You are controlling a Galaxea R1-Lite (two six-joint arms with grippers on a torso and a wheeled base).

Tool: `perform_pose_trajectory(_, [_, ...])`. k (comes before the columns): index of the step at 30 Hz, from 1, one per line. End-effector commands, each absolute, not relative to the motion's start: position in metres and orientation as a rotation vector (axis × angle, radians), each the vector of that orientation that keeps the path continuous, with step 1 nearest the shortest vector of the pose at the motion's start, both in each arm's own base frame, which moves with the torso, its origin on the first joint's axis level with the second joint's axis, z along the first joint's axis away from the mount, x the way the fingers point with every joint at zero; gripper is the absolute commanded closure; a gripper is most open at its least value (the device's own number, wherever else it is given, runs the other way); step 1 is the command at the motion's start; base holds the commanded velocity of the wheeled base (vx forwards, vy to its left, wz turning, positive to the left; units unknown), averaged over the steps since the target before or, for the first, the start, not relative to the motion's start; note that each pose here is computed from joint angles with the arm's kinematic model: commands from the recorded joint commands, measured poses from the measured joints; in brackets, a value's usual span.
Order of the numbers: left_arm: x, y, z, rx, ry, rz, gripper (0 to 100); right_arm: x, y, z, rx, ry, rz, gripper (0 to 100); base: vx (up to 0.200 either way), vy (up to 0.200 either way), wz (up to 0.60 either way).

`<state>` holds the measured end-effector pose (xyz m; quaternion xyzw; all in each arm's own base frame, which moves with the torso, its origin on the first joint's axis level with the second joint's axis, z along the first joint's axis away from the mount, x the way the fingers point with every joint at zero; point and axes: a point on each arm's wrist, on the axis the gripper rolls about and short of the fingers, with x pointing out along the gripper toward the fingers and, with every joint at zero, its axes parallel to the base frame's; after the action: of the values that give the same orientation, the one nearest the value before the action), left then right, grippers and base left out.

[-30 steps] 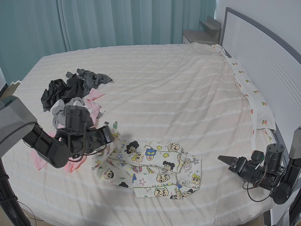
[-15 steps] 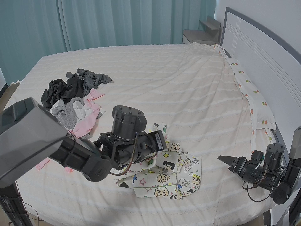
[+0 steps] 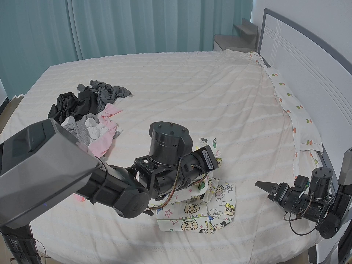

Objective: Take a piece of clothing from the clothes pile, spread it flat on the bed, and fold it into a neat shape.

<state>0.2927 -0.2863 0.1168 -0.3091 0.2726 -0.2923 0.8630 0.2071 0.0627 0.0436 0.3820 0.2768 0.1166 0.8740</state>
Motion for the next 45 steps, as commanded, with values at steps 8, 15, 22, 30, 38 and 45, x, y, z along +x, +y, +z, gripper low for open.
perform_pose_trajectory(8, [0.293,-0.289,0.115,-0.647,0.565,-0.609,0,0.207,0.063,0.044,0.799,0.57,0.249,0,0.0,0.0,0.0])
perform_pose_trajectory(15, [0.3,-0.284,0.126,-0.681,0.46,-0.565,0,0.206,0.063,0.044,0.798,0.572,0.249,0,0.0,0.0,0.0])
perform_pose_trajectory(22, [0.291,-0.213,0.133,-0.684,0.466,-0.438,0,0.204,0.065,0.048,0.795,0.562,0.27,0,0.0,0.0,0.0])
perform_pose_trajectory(30, [0.254,-0.104,0.093,-0.793,0.627,-0.355,0,0.211,0.098,0.054,0.722,0.538,0.431,0,0.0,0.0,0.0])
perform_pose_trajectory(38, [0.234,-0.066,0.04,-0.935,0.723,-0.311,0,0.226,0.151,0.038,0.571,0.616,0.575,0,0.0,0.0,0.0])
perform_pose_trajectory(45, [0.234,-0.066,0.001,-0.938,0.786,-0.309,0,0.211,0.178,0.041,0.52,0.628,0.666,0,0.0,0.0,0.0])
